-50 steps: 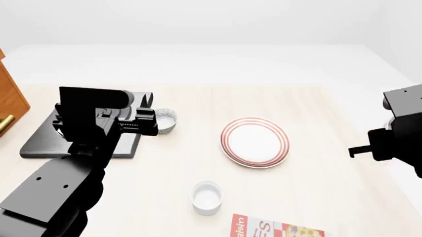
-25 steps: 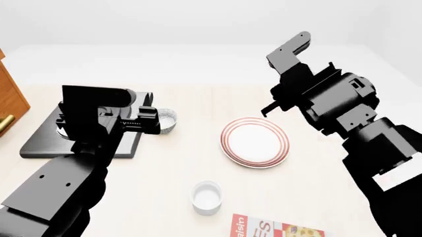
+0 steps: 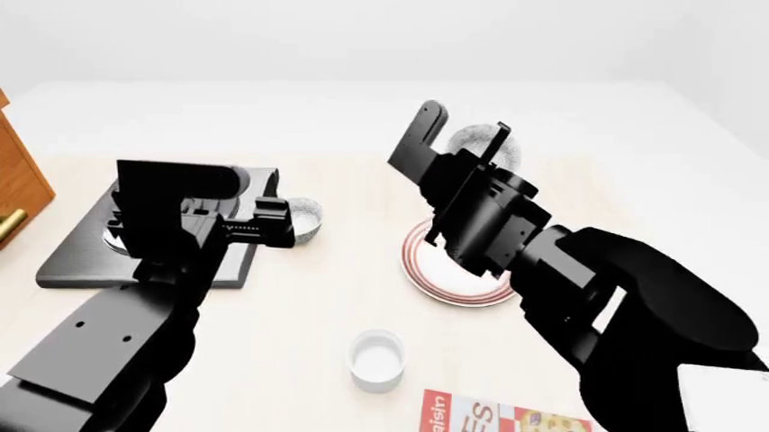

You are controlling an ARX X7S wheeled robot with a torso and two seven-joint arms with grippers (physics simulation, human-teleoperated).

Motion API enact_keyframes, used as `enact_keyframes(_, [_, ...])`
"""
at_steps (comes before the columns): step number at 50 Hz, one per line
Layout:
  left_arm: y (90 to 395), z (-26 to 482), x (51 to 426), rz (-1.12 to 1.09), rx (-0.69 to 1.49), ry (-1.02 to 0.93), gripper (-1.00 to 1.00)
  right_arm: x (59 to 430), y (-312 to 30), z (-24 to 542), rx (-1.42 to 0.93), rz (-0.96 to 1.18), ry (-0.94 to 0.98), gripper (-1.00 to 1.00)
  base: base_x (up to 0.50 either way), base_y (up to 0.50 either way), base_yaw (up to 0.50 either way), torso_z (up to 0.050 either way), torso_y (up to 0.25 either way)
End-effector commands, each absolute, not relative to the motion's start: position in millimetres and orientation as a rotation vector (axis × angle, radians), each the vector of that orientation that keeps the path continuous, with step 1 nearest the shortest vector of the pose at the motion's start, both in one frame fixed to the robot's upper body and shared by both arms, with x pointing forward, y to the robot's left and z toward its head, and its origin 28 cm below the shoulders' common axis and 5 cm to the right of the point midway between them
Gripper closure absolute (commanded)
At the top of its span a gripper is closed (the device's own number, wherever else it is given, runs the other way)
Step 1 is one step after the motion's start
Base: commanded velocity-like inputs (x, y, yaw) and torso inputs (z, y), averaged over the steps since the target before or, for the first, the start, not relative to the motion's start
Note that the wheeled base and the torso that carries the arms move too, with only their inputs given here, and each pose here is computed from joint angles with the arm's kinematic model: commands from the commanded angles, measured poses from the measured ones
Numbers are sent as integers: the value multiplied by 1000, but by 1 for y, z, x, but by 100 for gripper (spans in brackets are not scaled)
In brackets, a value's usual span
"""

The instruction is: Pick the akita bowl next to the cookies box and place it on the plate.

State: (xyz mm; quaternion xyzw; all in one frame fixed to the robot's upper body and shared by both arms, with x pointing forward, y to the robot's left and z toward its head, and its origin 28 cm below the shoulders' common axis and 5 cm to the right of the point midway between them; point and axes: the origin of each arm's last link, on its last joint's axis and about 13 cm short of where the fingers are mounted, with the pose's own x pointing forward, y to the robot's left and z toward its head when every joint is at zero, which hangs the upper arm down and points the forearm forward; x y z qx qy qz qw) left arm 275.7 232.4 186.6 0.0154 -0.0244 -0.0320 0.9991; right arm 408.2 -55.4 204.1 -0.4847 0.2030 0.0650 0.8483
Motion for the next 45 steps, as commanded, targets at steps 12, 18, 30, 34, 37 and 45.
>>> enact_keyframes(12, [232, 183, 274, -75, 19, -46, -100, 399, -50, 171, -1215, 84, 433, 100, 0, 0, 0, 0, 1])
enact_keyframes(18, [232, 182, 274, -82, 12, -42, -100, 398, -51, 164, -1211, 104, 449, 100, 0, 0, 0, 0, 0])
enact_keyframes(30, [231, 181, 275, -83, 51, -55, -100, 398, -52, 162, -1196, 120, 458, 100, 0, 0, 0, 0, -150])
enact_keyframes(34, [232, 182, 274, -89, 37, -64, -100, 398, -53, 161, -1193, 123, 464, 100, 0, 0, 0, 0, -120])
enact_keyframes(37, [232, 181, 274, -85, 43, -63, -100, 398, -53, 160, -1193, 118, 466, 100, 0, 0, 0, 0, 0])
enact_keyframes(45, [231, 180, 275, -83, 60, -53, -100, 399, -55, 161, -1185, 111, 470, 100, 0, 0, 0, 0, -122])
